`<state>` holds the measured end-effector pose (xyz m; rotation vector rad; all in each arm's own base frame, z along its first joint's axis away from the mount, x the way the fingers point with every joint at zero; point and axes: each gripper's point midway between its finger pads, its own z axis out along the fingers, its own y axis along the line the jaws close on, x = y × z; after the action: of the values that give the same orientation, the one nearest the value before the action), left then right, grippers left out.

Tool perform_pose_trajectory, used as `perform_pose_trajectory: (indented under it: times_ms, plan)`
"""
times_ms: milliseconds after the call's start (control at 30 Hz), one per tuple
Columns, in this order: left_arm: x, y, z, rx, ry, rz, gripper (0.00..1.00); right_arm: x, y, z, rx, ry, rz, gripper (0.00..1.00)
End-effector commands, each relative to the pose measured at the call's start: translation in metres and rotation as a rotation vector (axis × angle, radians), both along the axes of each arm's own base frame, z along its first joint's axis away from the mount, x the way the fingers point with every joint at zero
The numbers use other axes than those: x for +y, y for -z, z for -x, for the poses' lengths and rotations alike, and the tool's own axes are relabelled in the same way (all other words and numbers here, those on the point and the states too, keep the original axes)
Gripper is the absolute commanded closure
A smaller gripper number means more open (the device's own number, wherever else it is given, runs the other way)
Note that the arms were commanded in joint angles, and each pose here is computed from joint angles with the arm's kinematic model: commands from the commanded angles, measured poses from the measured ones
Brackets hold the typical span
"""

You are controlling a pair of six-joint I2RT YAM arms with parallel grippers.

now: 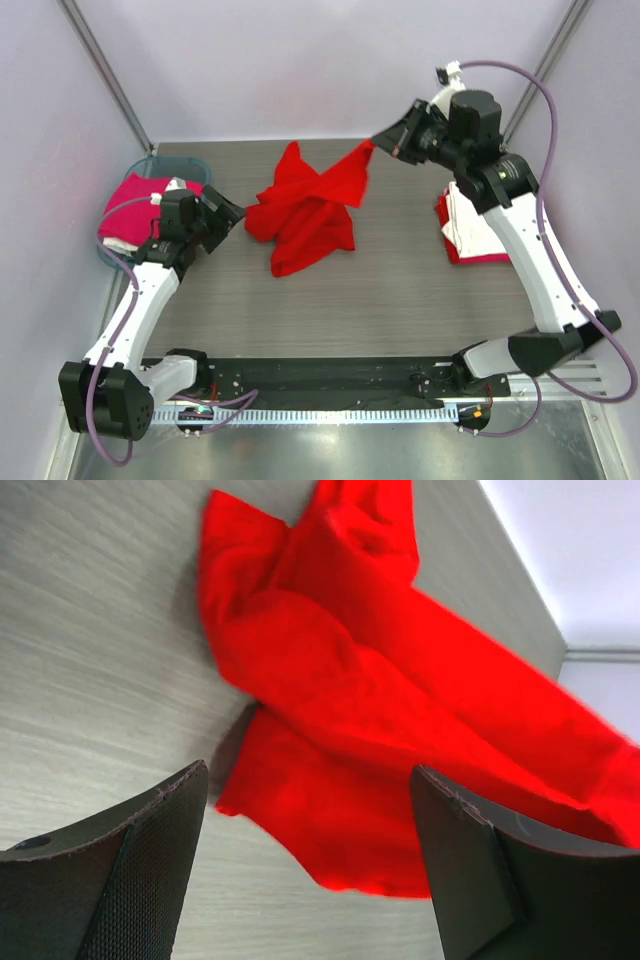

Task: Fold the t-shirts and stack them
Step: Flatten the tshirt out

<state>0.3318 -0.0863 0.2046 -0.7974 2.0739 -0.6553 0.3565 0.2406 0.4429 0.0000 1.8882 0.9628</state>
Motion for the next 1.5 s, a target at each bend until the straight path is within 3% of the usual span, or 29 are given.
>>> perform_pose_trajectory:
  times_ms: [0,233,300,533,733,1167,1233,1300,1333,1367,1400,1467]
  plan:
    - [-0.008,-0.006,0.003,-0.021,0.047,0.019,0.18,-0.03,0.015,0.012,0.016,0.093,-0.027,0.99]
    - [-0.022,0.023,0.009,0.055,0.122,0.027,0.2,-0.062,0.089,0.03,0.125,0.175,0.052,0.99]
    - [-0.025,0.039,0.012,0.089,0.141,0.025,0.24,-0.079,0.105,0.033,0.13,0.252,0.074,0.99]
    - [-0.024,0.078,0.009,0.16,0.133,0.008,0.27,-0.142,0.13,0.04,0.137,0.509,0.085,0.99]
    - [-0.03,0.091,-0.015,0.189,0.121,0.03,0.22,-0.189,0.129,0.058,0.077,0.706,0.099,0.99]
    - [-0.06,0.12,-0.079,0.235,0.119,0.07,0.25,-0.175,0.13,0.058,0.052,0.601,0.13,0.99]
    - [-0.064,0.127,-0.085,0.25,0.122,0.064,0.31,-0.175,0.13,0.059,0.049,0.6,0.13,0.99]
    - [-0.066,0.133,-0.088,0.259,0.127,0.058,0.56,-0.176,0.129,0.059,0.044,0.603,0.131,0.99]
    - [-0.067,0.136,-0.088,0.266,0.133,0.052,0.8,-0.175,0.13,0.058,0.046,0.601,0.132,0.99]
    - [-0.068,0.136,-0.086,0.265,0.141,0.052,0.9,-0.176,0.13,0.058,0.048,0.603,0.132,0.99]
    - [-0.067,0.134,-0.084,0.262,0.14,0.053,0.98,-0.176,0.131,0.058,0.05,0.604,0.133,0.99]
    - [-0.069,0.108,-0.086,0.186,0.14,0.023,1.0,-0.176,0.131,0.057,0.056,0.61,0.125,0.99]
